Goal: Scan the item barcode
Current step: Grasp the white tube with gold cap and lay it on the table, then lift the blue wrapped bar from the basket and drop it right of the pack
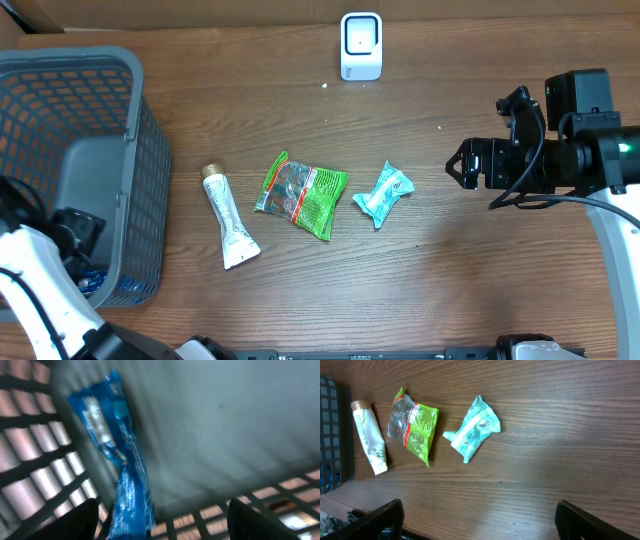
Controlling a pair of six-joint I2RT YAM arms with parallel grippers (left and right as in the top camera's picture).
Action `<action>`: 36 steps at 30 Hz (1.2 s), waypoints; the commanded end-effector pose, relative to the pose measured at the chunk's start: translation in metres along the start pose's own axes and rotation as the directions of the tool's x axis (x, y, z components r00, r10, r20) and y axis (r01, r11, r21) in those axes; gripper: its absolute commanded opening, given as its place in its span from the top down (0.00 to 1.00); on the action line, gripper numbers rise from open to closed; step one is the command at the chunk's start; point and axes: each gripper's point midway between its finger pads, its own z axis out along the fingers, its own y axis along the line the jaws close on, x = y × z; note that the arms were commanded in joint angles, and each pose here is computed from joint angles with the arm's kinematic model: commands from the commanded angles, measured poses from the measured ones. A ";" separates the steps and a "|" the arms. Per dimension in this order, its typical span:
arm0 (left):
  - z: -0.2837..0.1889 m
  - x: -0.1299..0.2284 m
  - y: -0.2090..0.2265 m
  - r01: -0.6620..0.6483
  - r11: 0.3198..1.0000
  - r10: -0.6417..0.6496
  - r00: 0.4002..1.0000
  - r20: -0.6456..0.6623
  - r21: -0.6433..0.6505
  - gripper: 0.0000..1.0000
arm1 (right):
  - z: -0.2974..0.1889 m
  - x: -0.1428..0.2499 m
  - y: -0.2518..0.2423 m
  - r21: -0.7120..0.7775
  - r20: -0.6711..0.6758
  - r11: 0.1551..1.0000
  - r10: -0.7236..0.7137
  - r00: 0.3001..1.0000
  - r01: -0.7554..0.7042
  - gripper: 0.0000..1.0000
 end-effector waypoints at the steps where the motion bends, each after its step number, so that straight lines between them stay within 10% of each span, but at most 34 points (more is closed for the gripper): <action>1: 0.036 0.021 0.004 -0.006 1.000 0.007 0.999 -0.040 0.016 0.26 | -0.001 -0.002 0.000 0.000 0.007 1.000 -0.004 1.000 0.004 0.03; 9: 0.104 0.051 0.031 0.016 0.994 -0.029 0.992 -0.120 -0.107 0.32 | -0.001 -0.002 0.000 0.000 0.007 1.000 -0.004 1.000 0.004 0.03; 13: 0.120 0.054 0.032 0.012 0.993 -0.030 0.988 -0.151 -0.119 0.96 | -0.001 -0.002 0.000 0.000 0.006 1.000 -0.004 1.000 0.004 0.03; 21: 0.072 0.010 -0.022 -0.006 0.996 0.018 0.992 -0.123 0.091 0.96 | -0.001 -0.001 0.000 0.000 0.005 1.000 -0.003 1.000 0.003 0.03; 29: -0.117 -0.066 -0.104 -0.258 0.890 0.191 0.960 0.206 0.376 0.96 | -0.001 -0.003 0.000 -0.001 0.012 1.000 -0.002 1.000 0.002 0.03; 36: -0.228 0.050 -0.204 -0.705 0.542 0.551 0.709 0.440 0.457 0.96 | -0.008 -0.027 -0.014 0.008 0.111 0.999 0.047 0.993 -0.049 0.04</action>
